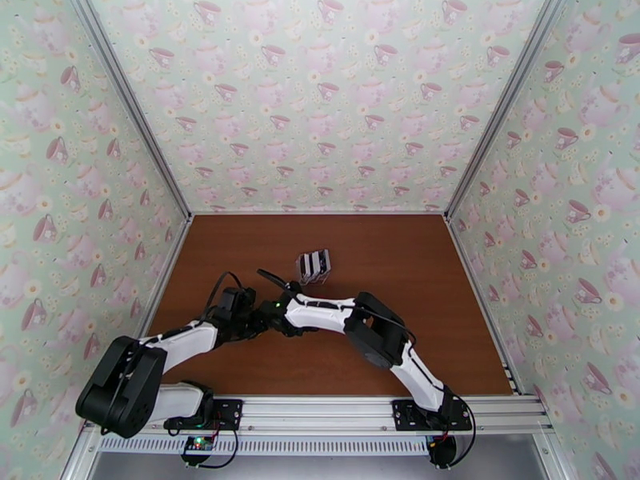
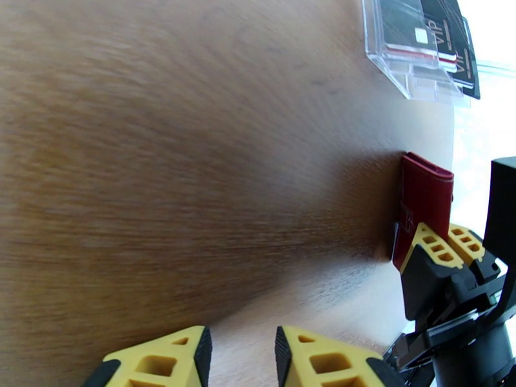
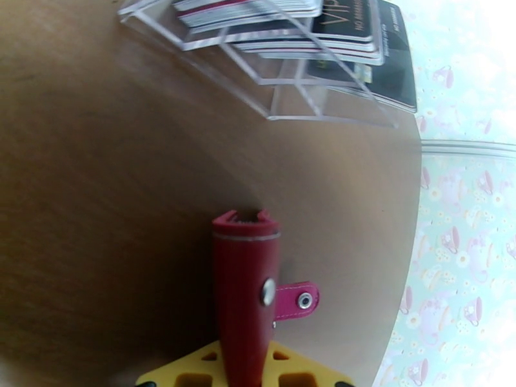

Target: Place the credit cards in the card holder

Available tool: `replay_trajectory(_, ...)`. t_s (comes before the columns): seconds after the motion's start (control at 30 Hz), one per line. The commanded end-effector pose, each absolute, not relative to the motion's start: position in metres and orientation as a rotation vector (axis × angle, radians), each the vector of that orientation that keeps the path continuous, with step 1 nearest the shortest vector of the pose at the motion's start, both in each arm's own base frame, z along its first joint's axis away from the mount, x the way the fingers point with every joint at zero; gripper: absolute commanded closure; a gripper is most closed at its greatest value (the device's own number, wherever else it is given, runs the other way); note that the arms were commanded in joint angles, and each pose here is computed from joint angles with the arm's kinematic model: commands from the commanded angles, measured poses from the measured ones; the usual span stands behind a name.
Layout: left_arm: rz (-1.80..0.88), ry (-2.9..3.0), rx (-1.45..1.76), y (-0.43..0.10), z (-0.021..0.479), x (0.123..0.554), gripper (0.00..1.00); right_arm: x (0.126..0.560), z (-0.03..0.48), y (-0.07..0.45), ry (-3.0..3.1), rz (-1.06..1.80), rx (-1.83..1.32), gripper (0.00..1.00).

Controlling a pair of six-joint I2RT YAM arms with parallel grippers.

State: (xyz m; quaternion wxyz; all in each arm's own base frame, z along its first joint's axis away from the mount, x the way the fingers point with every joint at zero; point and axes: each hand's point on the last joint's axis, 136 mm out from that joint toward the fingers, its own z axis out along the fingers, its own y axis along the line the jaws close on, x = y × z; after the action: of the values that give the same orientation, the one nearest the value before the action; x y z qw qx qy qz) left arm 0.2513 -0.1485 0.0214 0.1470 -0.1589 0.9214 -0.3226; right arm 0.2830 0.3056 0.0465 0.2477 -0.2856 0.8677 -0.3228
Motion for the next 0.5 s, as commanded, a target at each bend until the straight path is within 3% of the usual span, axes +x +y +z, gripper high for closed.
replay_trajectory(0.0,-0.804,2.719,-0.556,-0.127,0.004,0.235,0.66,0.267,0.019,0.326,2.507,-0.682,-0.763,0.9)
replay_trajectory(0.13,-0.8,2.712,-0.565,-0.124,0.007,0.236,0.65,0.257,0.003,0.343,2.589,-0.519,-0.77,0.79)
replay_trajectory(0.3,-0.807,2.701,-0.58,-0.12,0.009,0.238,0.65,0.243,-0.015,0.36,2.676,-0.365,-0.791,0.74)
replay_trajectory(0.47,-0.807,2.698,-0.583,-0.117,0.011,0.239,0.65,0.234,-0.021,0.37,2.735,-0.233,-0.793,0.62)
